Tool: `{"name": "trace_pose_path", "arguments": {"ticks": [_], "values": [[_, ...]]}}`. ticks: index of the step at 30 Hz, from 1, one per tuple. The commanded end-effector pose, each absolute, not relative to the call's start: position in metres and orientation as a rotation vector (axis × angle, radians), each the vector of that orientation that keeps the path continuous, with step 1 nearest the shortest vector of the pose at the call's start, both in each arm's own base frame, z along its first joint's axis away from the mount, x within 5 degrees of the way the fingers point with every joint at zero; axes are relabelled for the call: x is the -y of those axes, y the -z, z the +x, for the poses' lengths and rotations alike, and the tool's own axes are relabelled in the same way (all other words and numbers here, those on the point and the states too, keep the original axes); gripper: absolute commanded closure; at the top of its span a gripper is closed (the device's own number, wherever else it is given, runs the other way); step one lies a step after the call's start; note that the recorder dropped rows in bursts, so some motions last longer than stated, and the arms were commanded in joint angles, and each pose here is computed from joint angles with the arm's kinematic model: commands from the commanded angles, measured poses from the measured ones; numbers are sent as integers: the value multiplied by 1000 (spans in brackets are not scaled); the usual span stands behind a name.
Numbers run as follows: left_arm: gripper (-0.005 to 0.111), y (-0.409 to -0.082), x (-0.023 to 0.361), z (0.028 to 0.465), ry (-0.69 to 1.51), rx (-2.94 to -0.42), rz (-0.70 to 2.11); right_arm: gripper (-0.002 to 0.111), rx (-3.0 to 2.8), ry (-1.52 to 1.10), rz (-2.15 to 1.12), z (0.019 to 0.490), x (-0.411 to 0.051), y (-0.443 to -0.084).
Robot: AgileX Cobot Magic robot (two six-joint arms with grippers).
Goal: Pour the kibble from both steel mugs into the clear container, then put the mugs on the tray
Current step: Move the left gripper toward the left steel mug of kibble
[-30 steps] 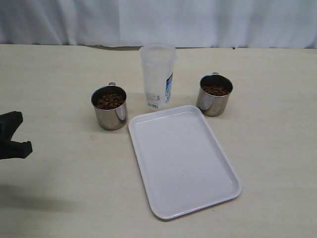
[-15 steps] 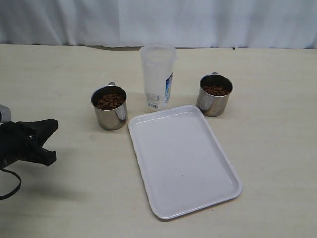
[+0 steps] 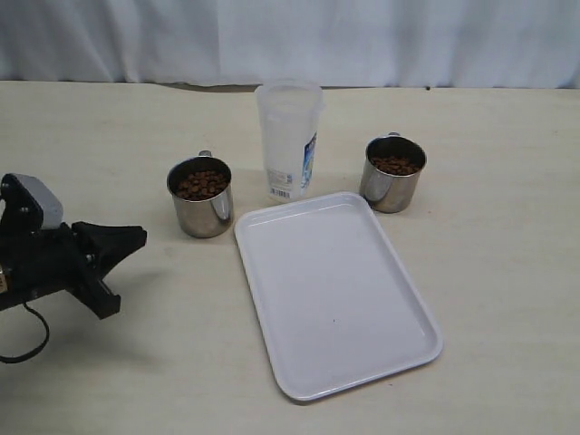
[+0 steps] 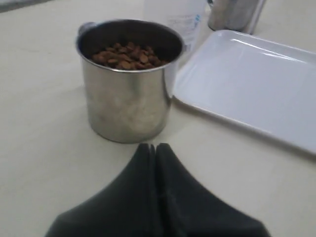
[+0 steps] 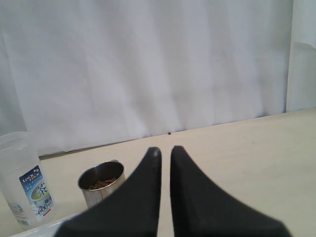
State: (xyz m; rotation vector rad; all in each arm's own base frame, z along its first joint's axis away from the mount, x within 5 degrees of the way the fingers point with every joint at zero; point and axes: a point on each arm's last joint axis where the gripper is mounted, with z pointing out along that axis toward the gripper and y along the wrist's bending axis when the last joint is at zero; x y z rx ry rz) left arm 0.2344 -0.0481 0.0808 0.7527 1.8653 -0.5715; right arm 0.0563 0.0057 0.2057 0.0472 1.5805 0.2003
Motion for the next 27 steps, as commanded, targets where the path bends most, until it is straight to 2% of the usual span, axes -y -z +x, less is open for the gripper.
{"name": "trace_pose_path", "arguments": {"ticks": [1,3,6,7,9,10,12,14,18,27], "values": [[107,-67,42,250,512,-1942,820,103,-1579,-198,42,56,-6,-205],[107,-65,40,250,516,-1988,798,103,-1579,-198,42,56,-6,-205],[106,-71,41,254,514,-1921,744,103,-1579,-198,42,56,-6,-205],[102,-72,41,256,515,-1901,722,103,-1579,-198,42,56,-6,-205],[86,-70,41,256,496,-1866,755,103,-1579,-198,42,56,-6,-205],[73,-68,41,256,478,-1863,762,103,-1579,-198,42,56,-6,-205],[55,-66,42,256,488,-1839,759,103,-1579,-198,42,56,-6,-205],[47,-60,44,255,530,-1834,733,103,-1579,-198,42,56,-6,-205],[47,-53,47,261,546,-1830,753,103,-1579,-198,42,56,-6,-205],[47,-61,51,285,575,-1728,831,103,-1579,-198,42,56,-6,-205]]}}
